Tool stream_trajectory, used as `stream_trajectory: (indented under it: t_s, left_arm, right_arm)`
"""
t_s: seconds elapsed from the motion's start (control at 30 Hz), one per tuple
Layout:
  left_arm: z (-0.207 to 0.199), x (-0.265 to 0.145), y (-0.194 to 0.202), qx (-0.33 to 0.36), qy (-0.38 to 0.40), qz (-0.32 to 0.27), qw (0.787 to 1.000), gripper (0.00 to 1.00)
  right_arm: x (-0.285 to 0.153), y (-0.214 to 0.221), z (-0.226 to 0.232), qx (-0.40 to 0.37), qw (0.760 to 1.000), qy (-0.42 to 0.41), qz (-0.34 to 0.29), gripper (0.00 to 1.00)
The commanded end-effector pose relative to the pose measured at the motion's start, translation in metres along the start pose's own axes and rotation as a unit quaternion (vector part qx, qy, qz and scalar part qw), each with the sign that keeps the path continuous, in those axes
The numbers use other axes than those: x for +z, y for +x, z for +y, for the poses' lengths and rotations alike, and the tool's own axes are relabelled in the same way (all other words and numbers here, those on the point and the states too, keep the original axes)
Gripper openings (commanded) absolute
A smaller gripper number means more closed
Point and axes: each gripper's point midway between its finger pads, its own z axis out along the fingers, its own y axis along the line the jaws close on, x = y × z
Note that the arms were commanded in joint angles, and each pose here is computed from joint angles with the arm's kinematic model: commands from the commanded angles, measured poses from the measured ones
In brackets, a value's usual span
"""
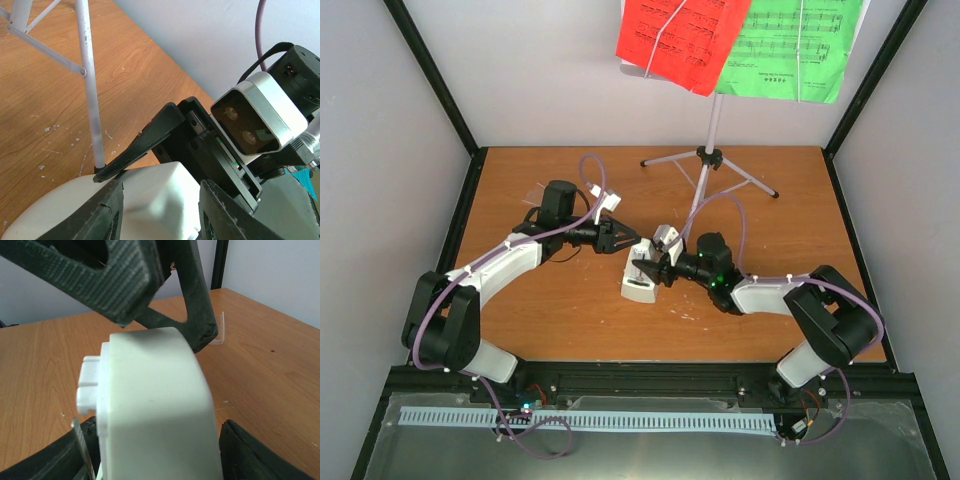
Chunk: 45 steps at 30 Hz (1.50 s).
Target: Pack up the instrument practice props
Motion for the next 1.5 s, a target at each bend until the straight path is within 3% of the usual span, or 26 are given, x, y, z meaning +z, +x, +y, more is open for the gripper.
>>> stream_trajectory:
  t_s: [0.0,0.83,0.93,1.0,1.03,1.1,1.2,1.23,1.37,1.47]
  left_arm:
    - [-0.011,0.002,-0.012,0.027,0.018,-0.003,0.999,0.43]
    - [-0.009,0.003,-0.011,0.020,0.017,-0.001,1.000,0.43]
    - [-0.009,0.003,-0.012,0.021,0.014,-0.002,1.000,0.43]
    - [-0.006,0.001,-0.014,0.024,0.001,-0.005,1.000,0.43]
    - [-0.005,0.000,-0.015,0.027,-0.010,-0.008,1.000,0.45]
    - [-0.001,-0.006,-0.022,0.041,-0.044,-0.020,0.998,0.59]
    - [0.001,-0.019,-0.036,0.070,-0.099,-0.045,0.992,0.91]
    - [0.000,-0.026,-0.040,0.080,-0.118,-0.056,0.988,0.96]
    - [-0.019,-0.051,-0.053,0.113,-0.150,-0.119,0.975,0.99]
    - [-0.025,-0.062,-0.045,0.094,-0.158,-0.155,0.971,0.99]
  right_arm:
    - [0.005,-0.003,-0.007,0.018,1.000,0.000,-0.002,0.63]
    - [0.015,-0.006,-0.020,0.051,0.999,-0.009,0.013,0.63]
    - [0.016,-0.007,-0.018,0.051,0.998,-0.014,0.014,0.69]
    - [0.015,-0.010,-0.017,0.049,0.999,-0.017,0.011,0.82]
    - [0.013,-0.012,-0.016,0.048,0.999,-0.019,0.009,0.88]
    - [0.008,-0.020,-0.013,0.044,0.999,-0.022,0.001,0.97]
    - [-0.006,-0.039,-0.008,0.032,0.999,-0.018,-0.018,1.00]
    - [-0.012,-0.044,-0.006,0.029,0.999,-0.014,-0.024,1.00]
    - [-0.039,-0.063,-0.001,0.016,0.999,0.011,-0.045,1.00]
    - [-0.065,-0.077,-0.003,0.013,0.996,0.052,-0.067,1.00]
